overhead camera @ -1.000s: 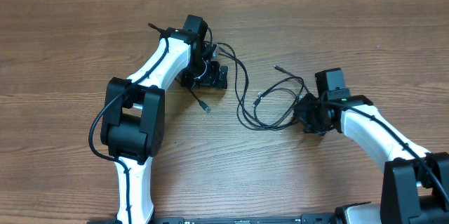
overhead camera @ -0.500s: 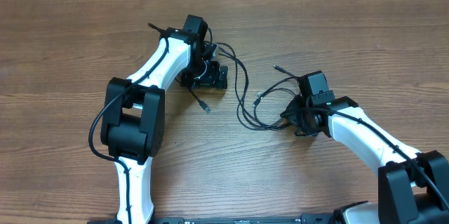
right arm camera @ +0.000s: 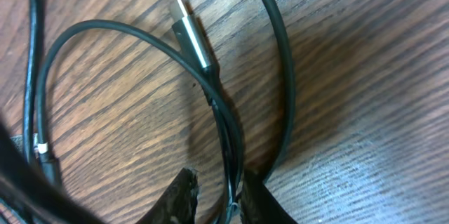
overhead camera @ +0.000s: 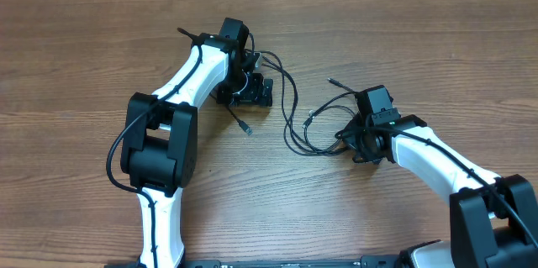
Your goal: Untangle cables
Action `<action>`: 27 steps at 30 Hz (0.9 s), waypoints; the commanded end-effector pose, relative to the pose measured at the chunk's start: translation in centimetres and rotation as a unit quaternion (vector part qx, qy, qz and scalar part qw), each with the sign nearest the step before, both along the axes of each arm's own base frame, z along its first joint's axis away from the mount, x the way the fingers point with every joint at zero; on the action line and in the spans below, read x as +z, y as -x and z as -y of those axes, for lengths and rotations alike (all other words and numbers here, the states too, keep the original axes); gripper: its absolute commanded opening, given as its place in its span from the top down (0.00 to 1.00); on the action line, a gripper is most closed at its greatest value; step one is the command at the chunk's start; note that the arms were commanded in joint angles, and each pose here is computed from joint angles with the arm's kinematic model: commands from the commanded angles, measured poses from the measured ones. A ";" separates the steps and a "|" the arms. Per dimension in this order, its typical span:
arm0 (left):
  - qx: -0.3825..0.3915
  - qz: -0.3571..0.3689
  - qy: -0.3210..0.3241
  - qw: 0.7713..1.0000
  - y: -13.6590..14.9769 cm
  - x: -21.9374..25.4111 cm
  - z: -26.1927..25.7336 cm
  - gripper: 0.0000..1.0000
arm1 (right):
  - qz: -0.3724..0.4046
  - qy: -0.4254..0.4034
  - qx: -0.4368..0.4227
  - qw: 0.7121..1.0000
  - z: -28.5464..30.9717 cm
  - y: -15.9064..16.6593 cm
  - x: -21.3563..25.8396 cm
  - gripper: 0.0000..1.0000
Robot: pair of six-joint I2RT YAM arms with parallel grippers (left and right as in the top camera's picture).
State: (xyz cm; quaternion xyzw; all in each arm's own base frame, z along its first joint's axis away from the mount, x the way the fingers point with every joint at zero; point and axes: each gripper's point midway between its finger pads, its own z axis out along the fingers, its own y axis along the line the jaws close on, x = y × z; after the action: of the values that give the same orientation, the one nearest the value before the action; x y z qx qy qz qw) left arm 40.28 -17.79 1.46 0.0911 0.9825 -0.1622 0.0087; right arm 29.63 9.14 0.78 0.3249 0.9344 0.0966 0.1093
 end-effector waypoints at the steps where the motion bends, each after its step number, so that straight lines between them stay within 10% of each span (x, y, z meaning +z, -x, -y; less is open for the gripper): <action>1: -0.017 -0.008 0.006 1.000 0.6 -0.8 0.8 0.09 | -0.012 0.003 -0.004 1.000 0.2 0.2 -1.0 0.82; 12: -0.015 -0.005 0.005 1.000 0.4 -0.4 0.2 0.25 | -0.019 -0.004 -0.006 1.000 0.5 0.2 -0.9 0.96; 17: -0.009 0.009 0.024 1.000 -0.2 1.4 -0.6 0.25 | 0.009 -0.051 0.123 0.991 -1.4 -0.6 2.1 0.96; 20: -0.052 0.018 0.078 0.995 0.2 2.9 0.5 0.21 | 0.072 -0.146 0.248 0.955 -4.8 -1.4 6.6 0.96; 24: -0.088 0.021 0.133 0.987 0.8 3.8 2.1 0.19 | 0.186 -0.300 0.414 0.839 -9.5 0.3 13.4 0.96; 27: -0.091 0.021 0.134 0.987 0.9 3.9 2.3 0.18 | 0.173 -0.273 0.386 0.864 -8.3 -0.5 12.5 0.96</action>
State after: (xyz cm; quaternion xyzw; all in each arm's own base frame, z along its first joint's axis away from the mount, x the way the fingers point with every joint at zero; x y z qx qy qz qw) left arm 39.74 -18.67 3.12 0.1450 0.9569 -0.2517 0.0075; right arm 30.59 16.18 10.53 0.0076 0.9195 0.3780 0.1077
